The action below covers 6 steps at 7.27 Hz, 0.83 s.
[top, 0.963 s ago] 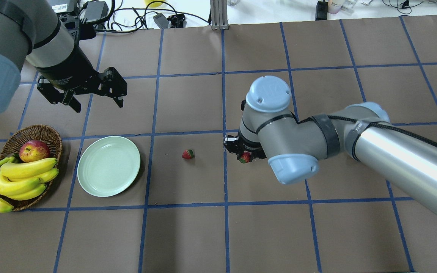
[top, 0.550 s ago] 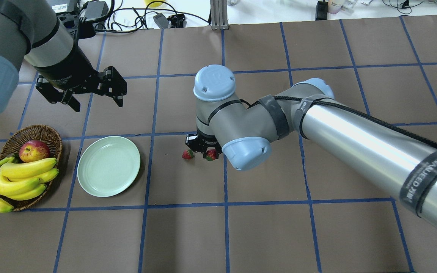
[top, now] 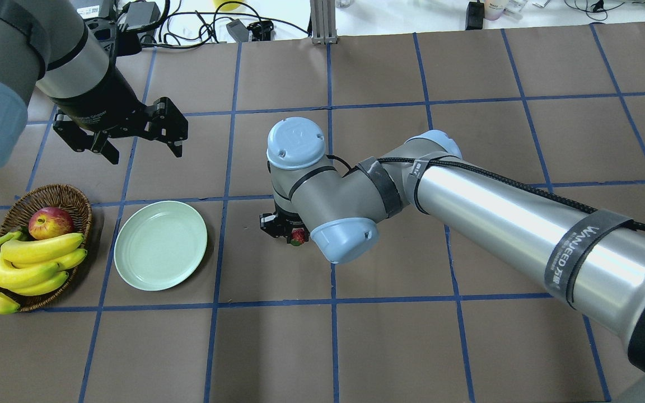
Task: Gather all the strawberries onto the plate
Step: 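Carry the second strawberry and release it next to the first, then move the right gripper to the strawberry farthest from the plate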
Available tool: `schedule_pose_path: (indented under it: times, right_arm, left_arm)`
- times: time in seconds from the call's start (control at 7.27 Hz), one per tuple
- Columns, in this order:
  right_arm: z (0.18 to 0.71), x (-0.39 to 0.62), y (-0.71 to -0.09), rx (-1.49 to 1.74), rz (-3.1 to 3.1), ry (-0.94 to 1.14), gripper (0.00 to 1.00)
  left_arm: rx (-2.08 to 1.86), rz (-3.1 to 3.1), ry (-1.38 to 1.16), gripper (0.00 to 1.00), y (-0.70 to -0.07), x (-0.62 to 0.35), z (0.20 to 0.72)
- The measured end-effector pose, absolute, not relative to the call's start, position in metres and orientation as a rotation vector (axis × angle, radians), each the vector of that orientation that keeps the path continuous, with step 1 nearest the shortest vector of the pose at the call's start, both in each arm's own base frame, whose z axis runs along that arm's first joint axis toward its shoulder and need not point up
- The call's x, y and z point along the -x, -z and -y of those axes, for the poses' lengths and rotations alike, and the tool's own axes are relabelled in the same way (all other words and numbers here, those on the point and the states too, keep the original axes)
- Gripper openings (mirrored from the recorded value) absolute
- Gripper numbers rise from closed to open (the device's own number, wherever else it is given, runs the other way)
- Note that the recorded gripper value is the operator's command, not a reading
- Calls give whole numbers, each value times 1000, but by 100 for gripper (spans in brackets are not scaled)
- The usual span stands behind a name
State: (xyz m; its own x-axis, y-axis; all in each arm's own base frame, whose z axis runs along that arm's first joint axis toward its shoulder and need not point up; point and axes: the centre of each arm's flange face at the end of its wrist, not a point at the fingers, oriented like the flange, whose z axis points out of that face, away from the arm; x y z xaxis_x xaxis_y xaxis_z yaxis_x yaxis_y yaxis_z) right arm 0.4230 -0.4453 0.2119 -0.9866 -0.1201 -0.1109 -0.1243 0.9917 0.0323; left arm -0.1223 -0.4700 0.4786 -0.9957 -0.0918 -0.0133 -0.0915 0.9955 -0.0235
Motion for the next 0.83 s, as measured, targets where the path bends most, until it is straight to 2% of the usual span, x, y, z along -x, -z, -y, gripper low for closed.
schedule_pose_path:
  times: [0.41,0.83]
  right_arm:
    - [439,-420,-195,195,-3017,-29,100]
    - [462,-381,-236,166,-3009,81,100]
  left_arm:
    - [143,-3122,17,100,-477,123,467]
    - [150,-3129,-2,100,-477,124,463]
